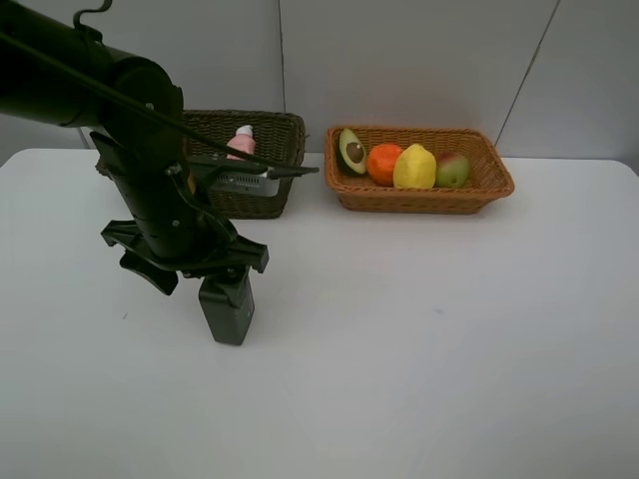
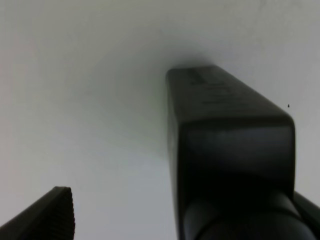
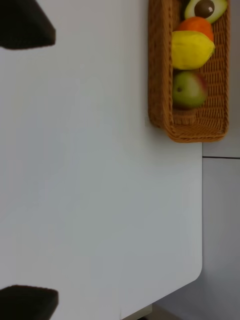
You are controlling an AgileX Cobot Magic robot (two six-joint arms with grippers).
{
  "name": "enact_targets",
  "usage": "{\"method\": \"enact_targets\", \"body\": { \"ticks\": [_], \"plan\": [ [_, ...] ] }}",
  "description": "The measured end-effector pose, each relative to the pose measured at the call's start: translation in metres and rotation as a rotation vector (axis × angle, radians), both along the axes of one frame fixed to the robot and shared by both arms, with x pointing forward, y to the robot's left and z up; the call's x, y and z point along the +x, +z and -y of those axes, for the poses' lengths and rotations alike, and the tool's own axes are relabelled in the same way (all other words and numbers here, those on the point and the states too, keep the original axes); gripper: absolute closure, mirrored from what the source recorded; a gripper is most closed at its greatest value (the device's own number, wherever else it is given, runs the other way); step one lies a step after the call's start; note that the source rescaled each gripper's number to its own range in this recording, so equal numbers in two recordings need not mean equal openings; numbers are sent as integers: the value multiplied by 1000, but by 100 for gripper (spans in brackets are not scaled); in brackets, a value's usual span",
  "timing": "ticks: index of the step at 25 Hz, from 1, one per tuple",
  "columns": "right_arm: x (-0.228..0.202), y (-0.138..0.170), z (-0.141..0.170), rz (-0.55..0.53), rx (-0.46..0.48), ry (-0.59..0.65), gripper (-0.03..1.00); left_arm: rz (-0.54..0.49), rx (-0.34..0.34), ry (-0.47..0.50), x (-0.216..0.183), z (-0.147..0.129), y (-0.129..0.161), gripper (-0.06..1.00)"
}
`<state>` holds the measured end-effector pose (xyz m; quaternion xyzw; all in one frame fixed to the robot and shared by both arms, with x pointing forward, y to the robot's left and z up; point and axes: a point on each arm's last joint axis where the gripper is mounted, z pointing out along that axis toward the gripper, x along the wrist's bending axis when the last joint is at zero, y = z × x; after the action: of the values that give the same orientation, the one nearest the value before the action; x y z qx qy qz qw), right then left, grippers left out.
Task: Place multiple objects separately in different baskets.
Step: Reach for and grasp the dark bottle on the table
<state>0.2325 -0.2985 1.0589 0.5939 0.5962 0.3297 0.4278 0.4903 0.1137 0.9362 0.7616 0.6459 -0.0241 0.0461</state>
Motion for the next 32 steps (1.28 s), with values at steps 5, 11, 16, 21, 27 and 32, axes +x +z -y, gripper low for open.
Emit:
{"method": "enact_targets", "body": {
  "ticks": [5,11,16,21,27,32],
  "plan": [
    [0,0,0,0,0,0,-3,0,0,0,0,0,0,-5],
    [0,0,0,0,0,0,-3,0,0,-2,0,0,0,-5],
    [0,0,0,0,0,0,-3,1,1,-3,0,0,0,-5],
    [0,0,0,0,0,0,-3,1,1,-3,0,0,0,-5],
    [0,0,0,0,0,0,-3,-5,6,-4,0,-1,0,-5],
    [0,0,0,0,0,0,-3,-30,21,-7,-3,-2,0,-1]
  ]
}}
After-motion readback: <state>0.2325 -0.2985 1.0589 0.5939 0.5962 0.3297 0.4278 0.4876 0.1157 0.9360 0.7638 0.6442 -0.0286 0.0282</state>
